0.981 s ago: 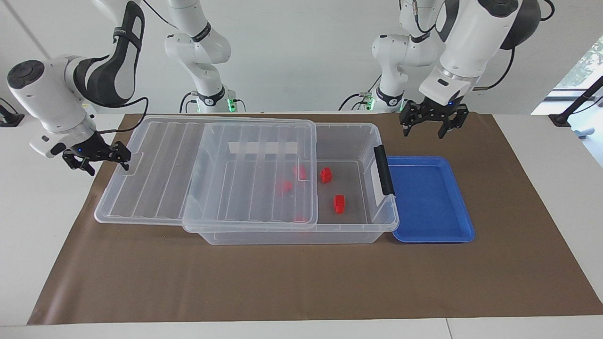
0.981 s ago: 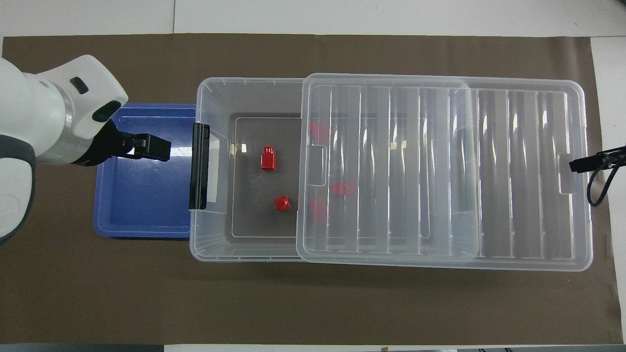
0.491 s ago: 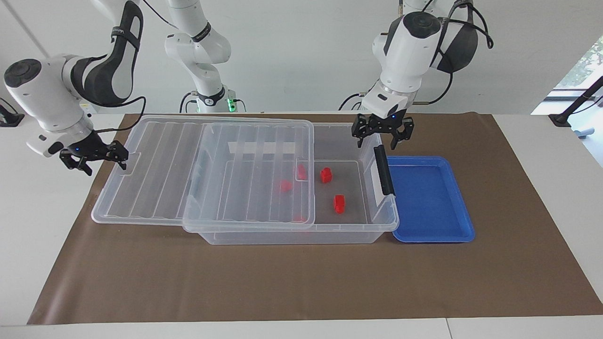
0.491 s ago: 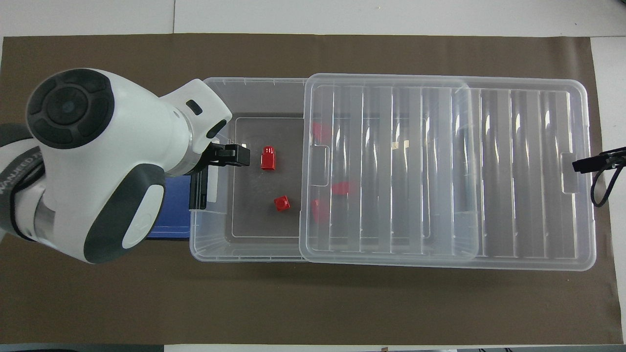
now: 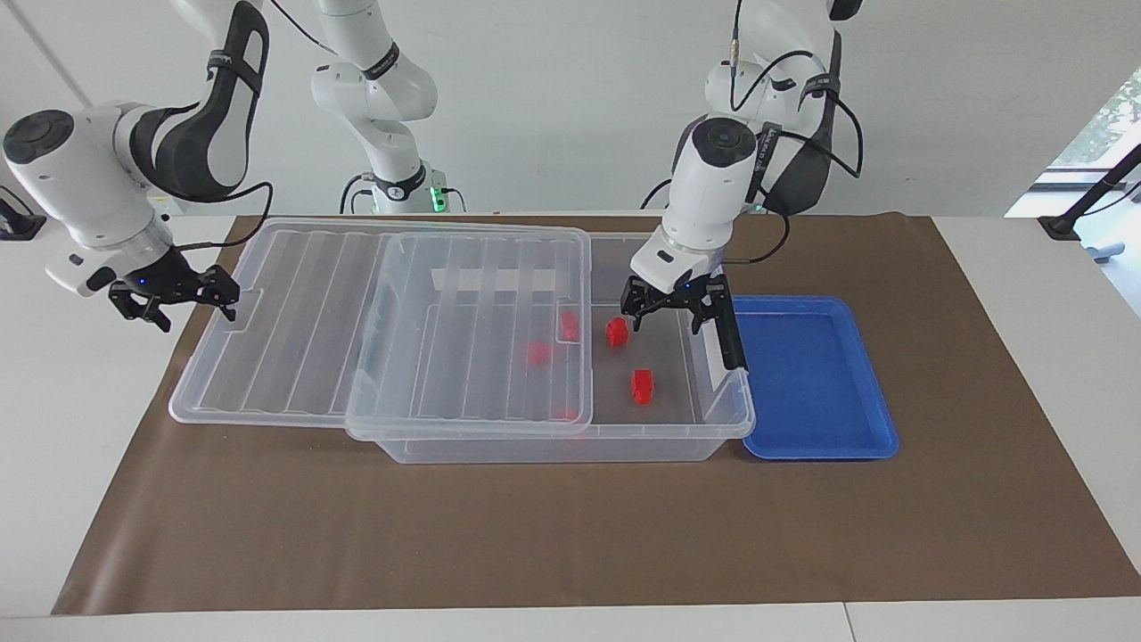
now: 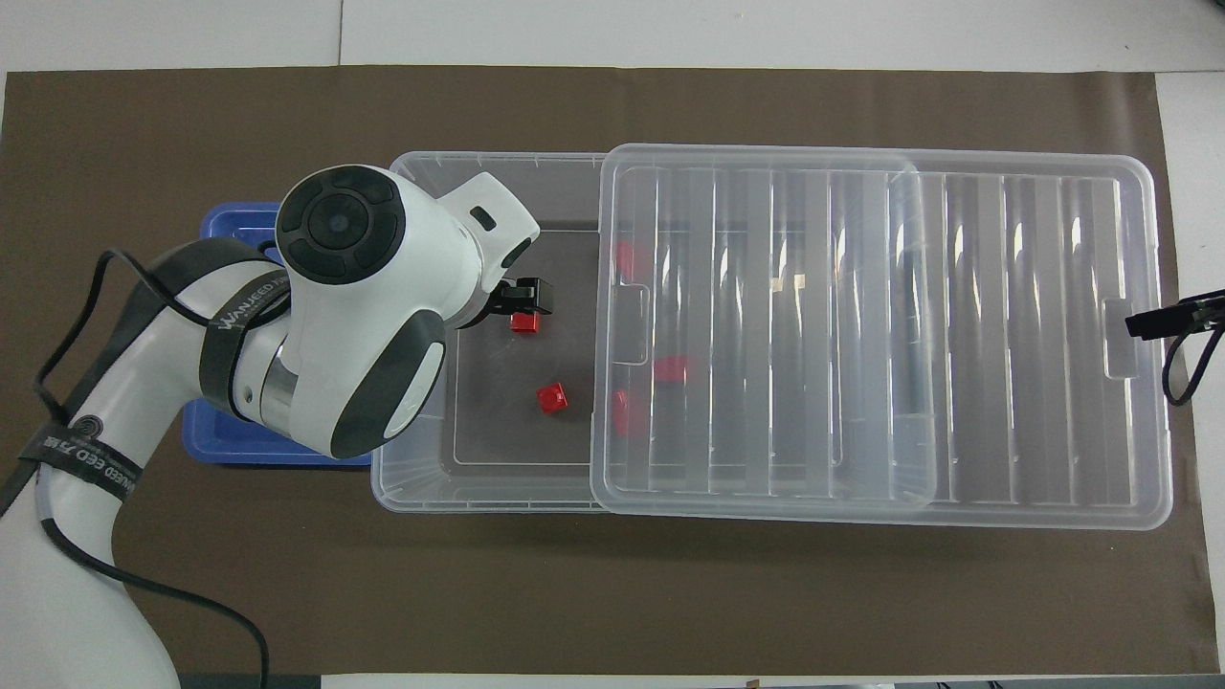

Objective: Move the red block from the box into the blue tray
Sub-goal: 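Reach the left gripper into the opened box toward a red block, then grasp the red block with the left gripper and lift it, then carry the red block over the blue tray with the left gripper, then open the left gripper to drop the red block into the tray, then slide the clear lid back shut with the right gripper while the left gripper withdraws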

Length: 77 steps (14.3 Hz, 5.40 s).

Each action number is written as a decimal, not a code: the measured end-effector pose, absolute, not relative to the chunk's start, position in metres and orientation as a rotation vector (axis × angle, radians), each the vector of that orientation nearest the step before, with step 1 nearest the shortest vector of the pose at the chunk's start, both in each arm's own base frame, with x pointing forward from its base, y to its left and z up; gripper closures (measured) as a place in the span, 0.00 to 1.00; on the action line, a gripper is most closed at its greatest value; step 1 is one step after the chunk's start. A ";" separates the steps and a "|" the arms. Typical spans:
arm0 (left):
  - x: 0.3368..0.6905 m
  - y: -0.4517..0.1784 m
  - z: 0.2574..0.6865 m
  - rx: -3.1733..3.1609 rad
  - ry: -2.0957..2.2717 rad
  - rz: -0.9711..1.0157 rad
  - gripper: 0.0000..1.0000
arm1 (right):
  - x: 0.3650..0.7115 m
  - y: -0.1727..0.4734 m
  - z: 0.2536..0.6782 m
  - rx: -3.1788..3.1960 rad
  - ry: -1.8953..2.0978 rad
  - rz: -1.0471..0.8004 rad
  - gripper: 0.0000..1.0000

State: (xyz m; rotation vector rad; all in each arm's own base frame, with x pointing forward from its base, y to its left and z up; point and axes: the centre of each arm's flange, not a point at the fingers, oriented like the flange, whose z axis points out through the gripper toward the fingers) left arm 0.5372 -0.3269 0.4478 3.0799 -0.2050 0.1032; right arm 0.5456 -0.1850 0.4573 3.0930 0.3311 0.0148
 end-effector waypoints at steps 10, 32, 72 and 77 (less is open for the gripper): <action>0.538 -0.336 0.334 3.079 -0.204 0.116 0.00 | 0.546 -0.190 0.463 3.085 0.351 0.030 0.00; 0.521 -0.285 0.495 3.076 -0.054 0.132 0.66 | 0.562 -0.135 0.548 3.126 0.158 -0.054 0.45; 0.580 -0.071 0.539 3.117 -0.150 0.059 0.00 | 0.571 -0.088 0.476 3.120 0.014 -0.013 0.99; 0.577 -0.051 0.583 3.119 -0.136 0.045 0.00 | 0.575 -0.060 0.476 3.122 -0.037 -0.012 0.99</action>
